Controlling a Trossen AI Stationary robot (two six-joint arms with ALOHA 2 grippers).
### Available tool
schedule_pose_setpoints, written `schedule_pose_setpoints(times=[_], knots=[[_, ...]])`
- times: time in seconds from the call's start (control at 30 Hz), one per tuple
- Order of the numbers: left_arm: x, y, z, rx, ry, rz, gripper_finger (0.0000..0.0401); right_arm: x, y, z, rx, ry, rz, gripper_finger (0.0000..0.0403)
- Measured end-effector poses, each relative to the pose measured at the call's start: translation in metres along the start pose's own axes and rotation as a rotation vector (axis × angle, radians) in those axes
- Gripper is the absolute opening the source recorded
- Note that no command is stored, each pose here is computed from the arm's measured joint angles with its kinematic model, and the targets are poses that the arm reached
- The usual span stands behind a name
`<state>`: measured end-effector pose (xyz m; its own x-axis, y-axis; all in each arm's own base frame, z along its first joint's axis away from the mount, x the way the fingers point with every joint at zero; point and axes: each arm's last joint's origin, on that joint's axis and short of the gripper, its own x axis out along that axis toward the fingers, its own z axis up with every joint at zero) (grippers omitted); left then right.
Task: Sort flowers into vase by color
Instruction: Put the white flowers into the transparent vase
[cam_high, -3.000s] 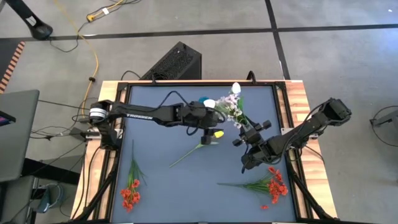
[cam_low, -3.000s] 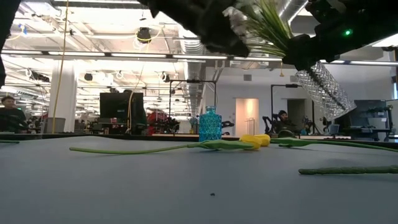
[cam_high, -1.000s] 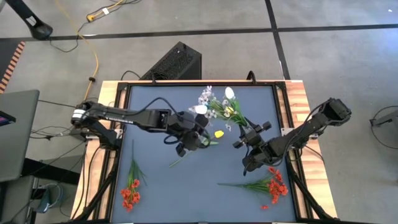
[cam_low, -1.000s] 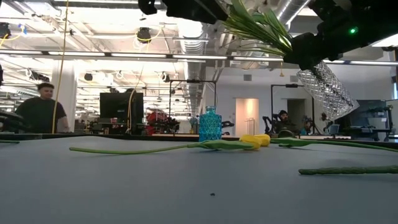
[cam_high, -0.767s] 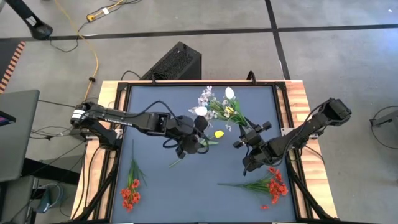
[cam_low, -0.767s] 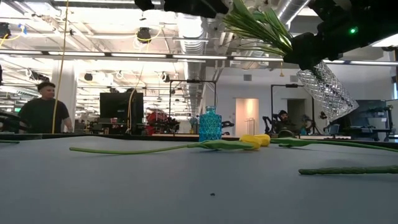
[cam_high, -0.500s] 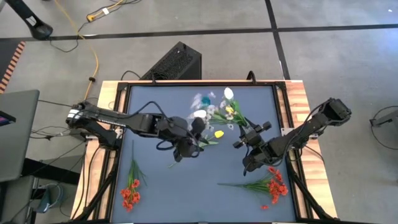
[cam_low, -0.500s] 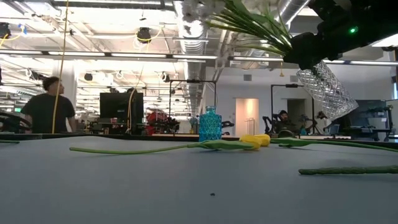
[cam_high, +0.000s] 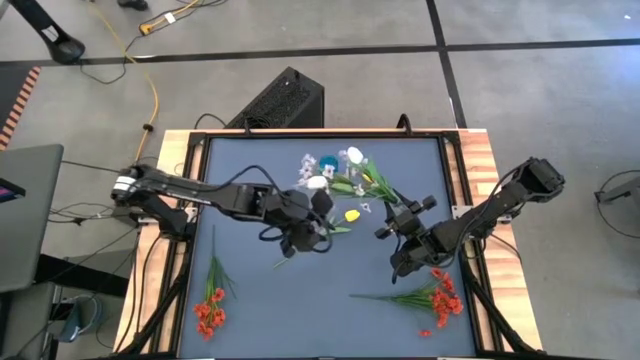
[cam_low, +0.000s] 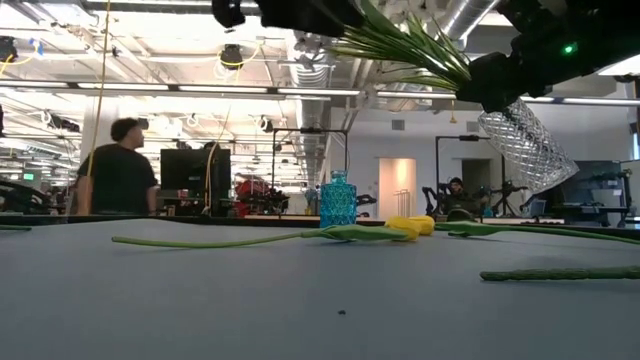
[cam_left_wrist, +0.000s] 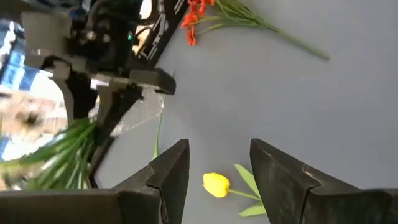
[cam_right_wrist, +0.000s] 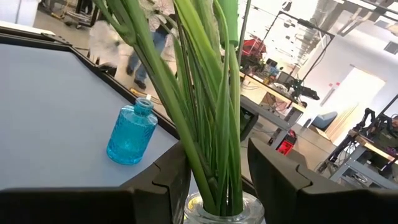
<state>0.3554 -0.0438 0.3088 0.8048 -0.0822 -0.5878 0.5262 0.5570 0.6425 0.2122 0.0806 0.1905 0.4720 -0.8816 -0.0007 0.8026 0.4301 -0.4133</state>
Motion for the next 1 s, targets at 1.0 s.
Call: schedule_pose_setpoints(times=[1.0], knots=[[0.001,-0.013,0.032,0.141,0.003,0.133,0.0284,-0.003,0.010,-0.028,0.143,-0.005,0.013,0.0172]])
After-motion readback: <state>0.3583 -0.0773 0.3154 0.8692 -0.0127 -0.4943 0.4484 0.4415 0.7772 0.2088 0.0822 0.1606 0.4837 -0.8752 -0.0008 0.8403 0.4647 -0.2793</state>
